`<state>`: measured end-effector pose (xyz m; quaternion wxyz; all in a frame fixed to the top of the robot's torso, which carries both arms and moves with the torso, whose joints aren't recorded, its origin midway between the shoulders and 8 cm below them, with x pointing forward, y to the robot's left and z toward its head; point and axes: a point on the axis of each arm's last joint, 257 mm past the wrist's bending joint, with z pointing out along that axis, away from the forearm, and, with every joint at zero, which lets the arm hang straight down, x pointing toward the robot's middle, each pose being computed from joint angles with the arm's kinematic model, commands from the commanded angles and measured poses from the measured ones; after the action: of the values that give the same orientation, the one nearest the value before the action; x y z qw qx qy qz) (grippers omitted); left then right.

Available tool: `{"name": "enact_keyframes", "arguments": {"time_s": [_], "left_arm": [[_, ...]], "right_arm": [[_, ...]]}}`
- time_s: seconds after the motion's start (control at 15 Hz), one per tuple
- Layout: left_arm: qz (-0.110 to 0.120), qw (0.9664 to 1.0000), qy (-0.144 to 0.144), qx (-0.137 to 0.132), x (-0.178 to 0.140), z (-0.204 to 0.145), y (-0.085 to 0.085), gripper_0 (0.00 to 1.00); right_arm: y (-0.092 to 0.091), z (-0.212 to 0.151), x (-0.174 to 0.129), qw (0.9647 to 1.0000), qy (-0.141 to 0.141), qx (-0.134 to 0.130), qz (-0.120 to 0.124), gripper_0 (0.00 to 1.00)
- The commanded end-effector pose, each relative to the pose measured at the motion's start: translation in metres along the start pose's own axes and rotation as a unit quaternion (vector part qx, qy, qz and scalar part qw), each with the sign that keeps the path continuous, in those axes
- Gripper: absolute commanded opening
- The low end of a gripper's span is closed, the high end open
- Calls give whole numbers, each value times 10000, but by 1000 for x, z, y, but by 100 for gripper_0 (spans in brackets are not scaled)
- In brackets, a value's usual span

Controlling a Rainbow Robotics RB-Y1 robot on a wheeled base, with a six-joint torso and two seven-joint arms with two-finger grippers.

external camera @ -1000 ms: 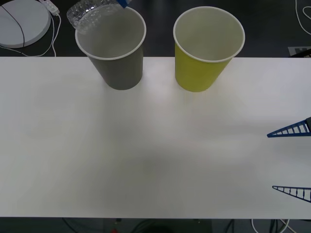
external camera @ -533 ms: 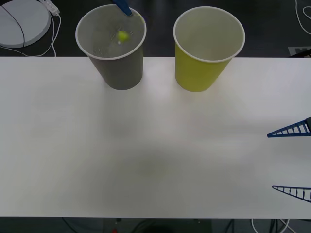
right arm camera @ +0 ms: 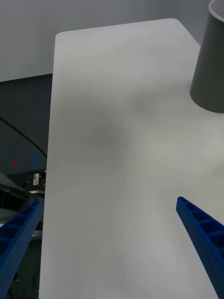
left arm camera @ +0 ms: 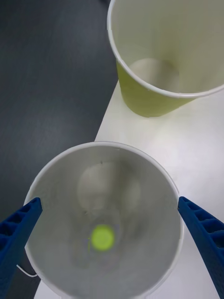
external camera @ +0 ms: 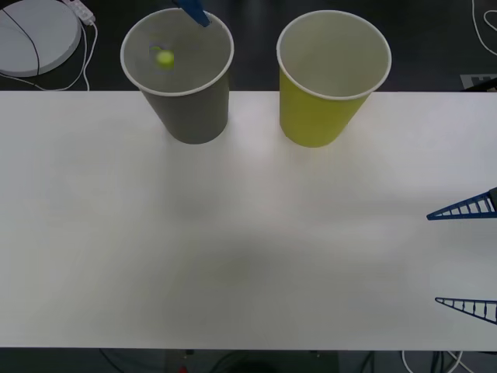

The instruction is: Put the can into the green bin and the plastic bottle into the gray bin

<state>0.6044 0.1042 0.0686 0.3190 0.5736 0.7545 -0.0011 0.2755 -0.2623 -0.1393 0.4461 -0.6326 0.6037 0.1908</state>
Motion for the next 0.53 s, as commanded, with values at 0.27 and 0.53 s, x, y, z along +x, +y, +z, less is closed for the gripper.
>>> {"name": "enact_keyframes", "arguments": {"time_s": [0.27, 0.53], "left_arm": [[134, 9999, -57, 58, 35, -13, -6, 100], [142, 9998, -125, 41, 67, -24, -10, 100]], "right_arm": [[0, 0, 0, 10000, 0, 0, 0, 100], [0, 0, 0, 10000, 0, 0, 0, 100]]}}
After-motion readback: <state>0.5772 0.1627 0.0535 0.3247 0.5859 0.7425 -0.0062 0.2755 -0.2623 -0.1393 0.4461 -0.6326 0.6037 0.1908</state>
